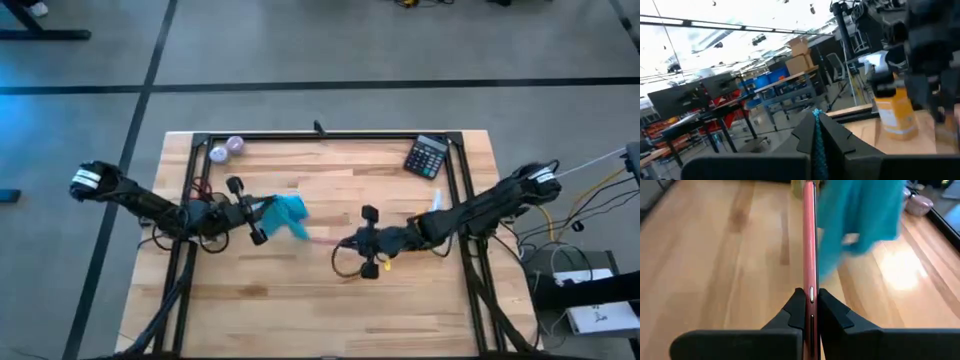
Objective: Apply microfiber cloth
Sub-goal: Wipe the pink cellphone with the blue microfiber cloth
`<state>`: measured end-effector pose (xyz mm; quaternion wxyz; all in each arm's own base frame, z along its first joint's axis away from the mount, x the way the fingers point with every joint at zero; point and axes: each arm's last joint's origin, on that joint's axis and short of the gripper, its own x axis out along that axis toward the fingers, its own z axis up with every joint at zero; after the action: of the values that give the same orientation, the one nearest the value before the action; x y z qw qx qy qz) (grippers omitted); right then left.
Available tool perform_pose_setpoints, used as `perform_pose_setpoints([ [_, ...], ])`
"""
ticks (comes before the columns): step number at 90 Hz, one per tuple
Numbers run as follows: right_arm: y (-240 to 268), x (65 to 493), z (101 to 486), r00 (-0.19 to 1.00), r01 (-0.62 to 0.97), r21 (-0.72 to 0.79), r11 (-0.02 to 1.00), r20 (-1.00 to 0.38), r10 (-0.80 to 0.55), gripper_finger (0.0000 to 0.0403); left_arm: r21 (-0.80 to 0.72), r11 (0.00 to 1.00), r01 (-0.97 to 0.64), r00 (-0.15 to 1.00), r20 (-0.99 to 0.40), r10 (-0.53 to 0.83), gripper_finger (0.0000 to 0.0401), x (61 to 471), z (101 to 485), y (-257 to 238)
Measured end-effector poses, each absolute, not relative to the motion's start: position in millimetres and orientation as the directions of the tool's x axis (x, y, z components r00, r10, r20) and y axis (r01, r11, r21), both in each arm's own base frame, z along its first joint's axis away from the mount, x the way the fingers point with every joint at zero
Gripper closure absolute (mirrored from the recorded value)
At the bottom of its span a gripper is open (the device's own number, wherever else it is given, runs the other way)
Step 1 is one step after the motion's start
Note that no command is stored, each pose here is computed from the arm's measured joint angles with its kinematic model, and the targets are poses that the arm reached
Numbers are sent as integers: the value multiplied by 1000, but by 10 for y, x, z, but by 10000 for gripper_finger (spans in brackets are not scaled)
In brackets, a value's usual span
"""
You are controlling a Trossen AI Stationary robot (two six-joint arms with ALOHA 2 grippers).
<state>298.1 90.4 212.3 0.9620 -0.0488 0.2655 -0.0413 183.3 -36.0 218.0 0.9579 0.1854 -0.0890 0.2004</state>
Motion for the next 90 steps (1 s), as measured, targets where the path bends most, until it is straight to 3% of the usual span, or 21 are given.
perform_pose_setpoints([
  [12, 992, 3095, 1871, 819, 53, -144, 988, -561, -126, 394, 354, 879, -319, 945, 184, 269, 401, 1870, 2331, -529],
  [27, 1078, 3261, 1753, 748, 73, -233, 970, -631, -208, 394, 343, 937, -66, 998, 13, 66, 401, 1813, 2627, -815],
  [41, 1093, 3419, 1681, 682, 107, -312, 944, -668, -298, 394, 225, 946, 234, 970, -112, -214, 401, 1683, 2905, -1045],
  [56, 1125, 3585, 1594, 639, 108, -371, 922, -685, -350, 394, -11, 899, 437, 832, -374, -409, 401, 1461, 2931, -1189],
  [74, 1147, 3807, 1525, 633, 90, -407, 909, -681, -368, 394, -320, 833, 452, 620, -558, -551, 401, 1242, 2715, -1345],
  [90, 1160, 3931, 1505, 635, 121, -395, 911, -675, -376, 388, -495, 834, 244, 470, -692, -548, 401, 1048, 2537, -1388],
])
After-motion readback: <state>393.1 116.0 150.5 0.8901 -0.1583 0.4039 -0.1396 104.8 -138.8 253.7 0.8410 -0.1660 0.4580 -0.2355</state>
